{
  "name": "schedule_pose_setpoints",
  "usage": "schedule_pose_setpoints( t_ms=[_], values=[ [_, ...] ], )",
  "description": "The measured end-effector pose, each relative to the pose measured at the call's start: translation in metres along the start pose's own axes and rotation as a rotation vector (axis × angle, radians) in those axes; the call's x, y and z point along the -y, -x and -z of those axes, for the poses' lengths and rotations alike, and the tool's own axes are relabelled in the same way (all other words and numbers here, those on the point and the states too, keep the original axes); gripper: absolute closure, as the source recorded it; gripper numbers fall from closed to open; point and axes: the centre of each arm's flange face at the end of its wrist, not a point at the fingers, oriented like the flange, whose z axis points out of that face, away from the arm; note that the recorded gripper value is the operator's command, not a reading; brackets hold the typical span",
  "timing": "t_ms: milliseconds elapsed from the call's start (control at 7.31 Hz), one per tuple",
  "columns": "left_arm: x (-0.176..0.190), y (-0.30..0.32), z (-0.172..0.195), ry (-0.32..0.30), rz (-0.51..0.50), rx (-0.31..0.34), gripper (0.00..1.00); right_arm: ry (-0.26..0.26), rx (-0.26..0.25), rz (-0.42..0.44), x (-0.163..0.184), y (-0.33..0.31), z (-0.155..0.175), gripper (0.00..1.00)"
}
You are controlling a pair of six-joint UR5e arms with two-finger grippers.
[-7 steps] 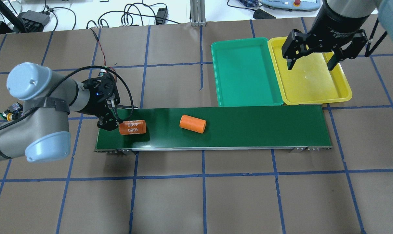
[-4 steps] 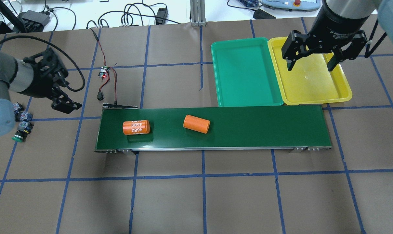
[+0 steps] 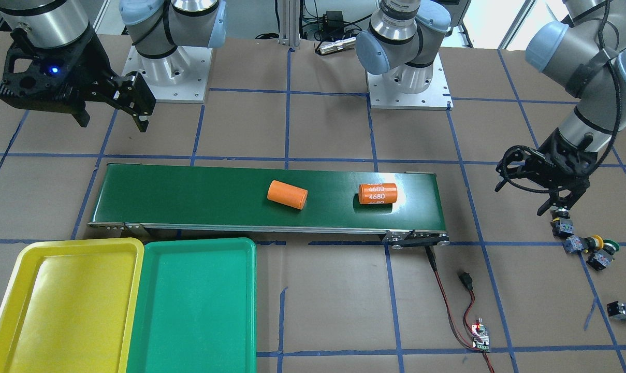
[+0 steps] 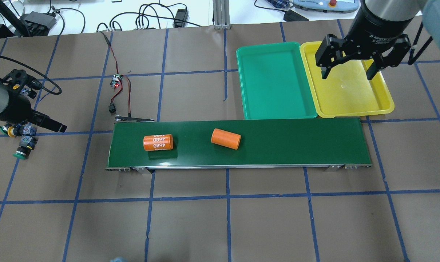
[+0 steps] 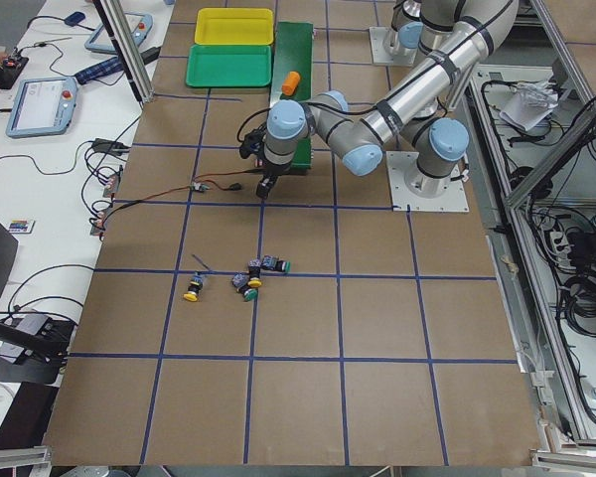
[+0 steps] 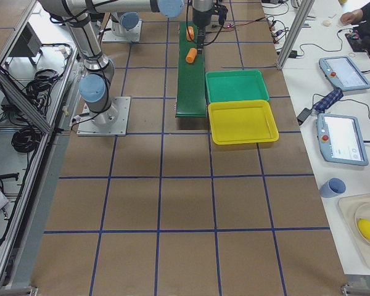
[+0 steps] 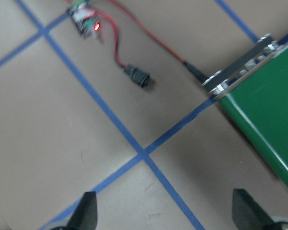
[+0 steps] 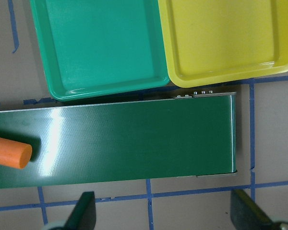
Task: Sort buttons by color to trays
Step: 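Move the left gripper over the green-capped push button, then grasp the green-capped button and carry it to the belt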
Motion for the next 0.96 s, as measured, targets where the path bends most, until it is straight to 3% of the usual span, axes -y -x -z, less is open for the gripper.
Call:
schedule_pose_setpoints(
  t_ms=[274, 547, 958],
  values=[
    [-0.007, 0.034, -0.024, 0.033, 0.181, 0.025, 0.00, -0.001, 0.000, 0.000, 0.000, 0.000, 0.000, 0.00],
    [-0.039, 0.080, -0.048, 0.063, 0.308, 0.033, 0.00, 0.000, 0.000, 0.000, 0.000, 0.000, 0.000, 0.00],
    [-0.054, 0.124, -0.068, 0.017, 0.349, 0.126, 0.00, -0.001, 0.000, 0.000, 0.000, 0.000, 0.000, 0.00]
  ],
)
